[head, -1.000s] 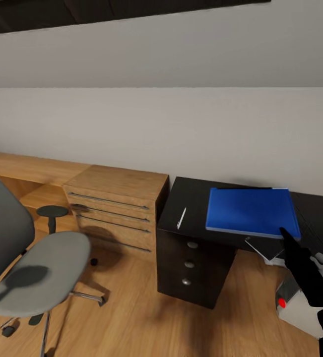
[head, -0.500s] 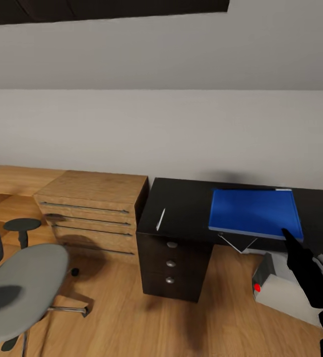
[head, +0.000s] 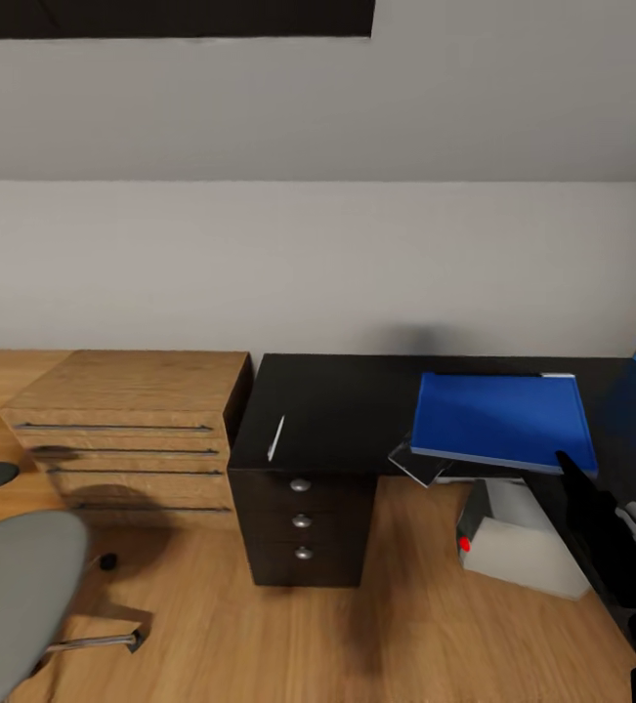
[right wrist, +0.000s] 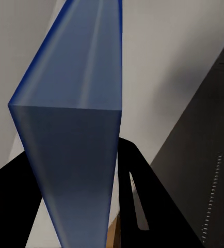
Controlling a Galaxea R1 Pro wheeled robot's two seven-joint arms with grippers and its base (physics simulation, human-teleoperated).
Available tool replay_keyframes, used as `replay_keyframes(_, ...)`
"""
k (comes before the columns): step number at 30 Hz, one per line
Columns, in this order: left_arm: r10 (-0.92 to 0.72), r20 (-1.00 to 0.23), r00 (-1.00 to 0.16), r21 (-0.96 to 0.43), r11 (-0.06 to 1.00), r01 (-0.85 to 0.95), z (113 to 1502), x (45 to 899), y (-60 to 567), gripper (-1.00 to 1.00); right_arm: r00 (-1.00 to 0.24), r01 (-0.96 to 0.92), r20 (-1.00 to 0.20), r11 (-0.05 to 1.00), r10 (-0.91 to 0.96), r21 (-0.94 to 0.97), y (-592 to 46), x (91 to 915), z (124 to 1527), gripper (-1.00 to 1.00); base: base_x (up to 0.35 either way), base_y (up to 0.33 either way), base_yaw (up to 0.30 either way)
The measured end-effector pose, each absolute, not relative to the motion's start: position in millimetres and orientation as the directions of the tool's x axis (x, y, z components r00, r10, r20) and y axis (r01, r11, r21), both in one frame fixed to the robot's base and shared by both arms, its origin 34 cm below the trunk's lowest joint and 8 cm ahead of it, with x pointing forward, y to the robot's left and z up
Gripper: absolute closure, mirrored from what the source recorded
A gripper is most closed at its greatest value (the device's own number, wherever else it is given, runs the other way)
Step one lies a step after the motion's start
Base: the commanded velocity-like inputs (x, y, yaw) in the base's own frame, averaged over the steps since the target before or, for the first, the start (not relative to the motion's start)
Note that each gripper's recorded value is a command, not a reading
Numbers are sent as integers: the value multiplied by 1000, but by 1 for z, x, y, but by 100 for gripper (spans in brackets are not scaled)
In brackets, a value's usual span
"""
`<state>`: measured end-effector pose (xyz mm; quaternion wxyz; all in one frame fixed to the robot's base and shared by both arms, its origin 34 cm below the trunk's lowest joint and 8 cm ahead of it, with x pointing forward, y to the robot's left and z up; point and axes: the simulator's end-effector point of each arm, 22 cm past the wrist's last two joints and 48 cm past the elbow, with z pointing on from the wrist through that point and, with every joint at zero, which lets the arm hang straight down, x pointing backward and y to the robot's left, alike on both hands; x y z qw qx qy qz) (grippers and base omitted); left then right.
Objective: In the bedroom, organize the workspace by keeping the computer under the desk, ensuring the monitor is on the desk, placing the keyboard on the desk next to the monitor, placing the mouse on the desk next to the keyboard, moving the folder from the swivel chair onto the desk next to the mouse, stacking the notebook on top of the folder with the pen on top of the notebook, and positioning the swivel chair next to the desk.
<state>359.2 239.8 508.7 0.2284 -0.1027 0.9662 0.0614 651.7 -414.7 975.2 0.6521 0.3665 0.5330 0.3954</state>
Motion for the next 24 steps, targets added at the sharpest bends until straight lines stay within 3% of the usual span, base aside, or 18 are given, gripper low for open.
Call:
replay_keyframes(12,-171,-448,-878,72,971,-226,526,356,239,-100,117,-120,-405,418,907,901,-414,652,990,100,0,0,-274)
replay_keyframes(24,-171,-445,-879,73,971,-226,542,354,239,-100,117,-110,-403,415,908,903,-414,652,1007,100,0,0,-26)
